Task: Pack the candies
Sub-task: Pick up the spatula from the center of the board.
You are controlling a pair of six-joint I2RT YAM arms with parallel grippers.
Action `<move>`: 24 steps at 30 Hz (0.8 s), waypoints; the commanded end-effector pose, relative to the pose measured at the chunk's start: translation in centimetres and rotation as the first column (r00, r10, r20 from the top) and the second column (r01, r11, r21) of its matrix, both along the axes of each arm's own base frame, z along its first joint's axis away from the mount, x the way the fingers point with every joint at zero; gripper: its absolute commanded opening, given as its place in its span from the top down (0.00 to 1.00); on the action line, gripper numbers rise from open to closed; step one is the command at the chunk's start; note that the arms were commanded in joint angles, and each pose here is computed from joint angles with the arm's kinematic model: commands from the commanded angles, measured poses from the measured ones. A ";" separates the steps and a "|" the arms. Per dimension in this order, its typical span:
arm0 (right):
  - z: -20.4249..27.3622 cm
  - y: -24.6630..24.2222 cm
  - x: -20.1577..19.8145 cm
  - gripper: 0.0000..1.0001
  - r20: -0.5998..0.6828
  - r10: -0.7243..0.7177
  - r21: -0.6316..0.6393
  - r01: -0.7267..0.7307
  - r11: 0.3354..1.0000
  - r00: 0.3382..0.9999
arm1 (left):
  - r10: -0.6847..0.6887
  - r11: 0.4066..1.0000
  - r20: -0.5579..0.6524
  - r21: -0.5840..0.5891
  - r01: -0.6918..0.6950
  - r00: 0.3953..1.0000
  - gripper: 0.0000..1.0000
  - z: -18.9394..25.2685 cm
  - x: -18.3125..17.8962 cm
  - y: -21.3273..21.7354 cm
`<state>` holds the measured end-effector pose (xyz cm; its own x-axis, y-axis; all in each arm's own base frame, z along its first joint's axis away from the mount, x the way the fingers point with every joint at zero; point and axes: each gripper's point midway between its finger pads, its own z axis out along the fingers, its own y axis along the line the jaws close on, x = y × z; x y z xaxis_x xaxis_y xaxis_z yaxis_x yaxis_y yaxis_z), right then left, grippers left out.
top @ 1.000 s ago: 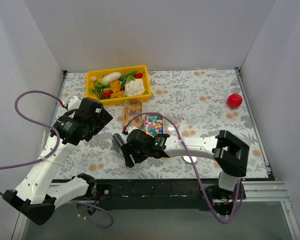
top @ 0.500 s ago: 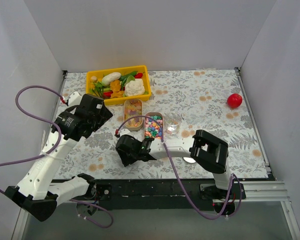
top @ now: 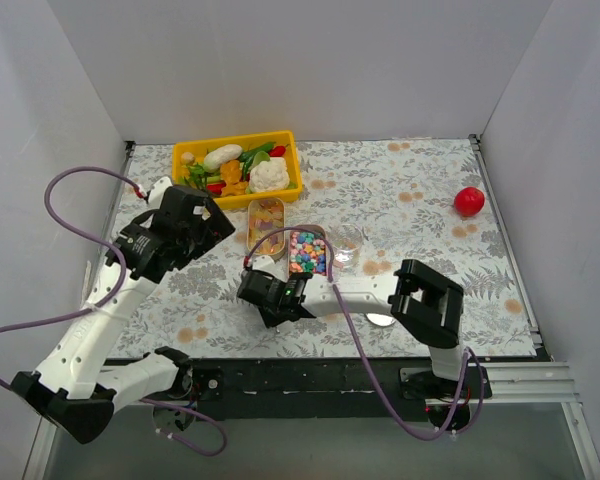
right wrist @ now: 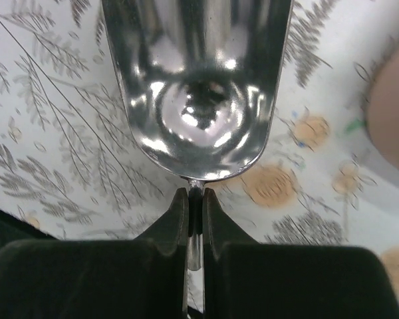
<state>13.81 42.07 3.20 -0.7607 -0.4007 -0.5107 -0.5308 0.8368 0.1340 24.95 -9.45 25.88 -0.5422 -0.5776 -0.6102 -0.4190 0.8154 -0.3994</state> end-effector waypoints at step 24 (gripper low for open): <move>21.7 -10.2 1.3 0.99 0.028 0.127 0.258 -0.129 0.957 0.992 | -0.645 0.749 0.034 -0.166 0.641 0.763 0.43 -4.6 0.1 -10.8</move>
<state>14.53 33.24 21.01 -0.7028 -0.4005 -0.5880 -0.6278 0.7378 0.2479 24.36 -21.03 21.35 -0.8664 -0.1833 -0.4646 0.1402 0.8036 -0.5784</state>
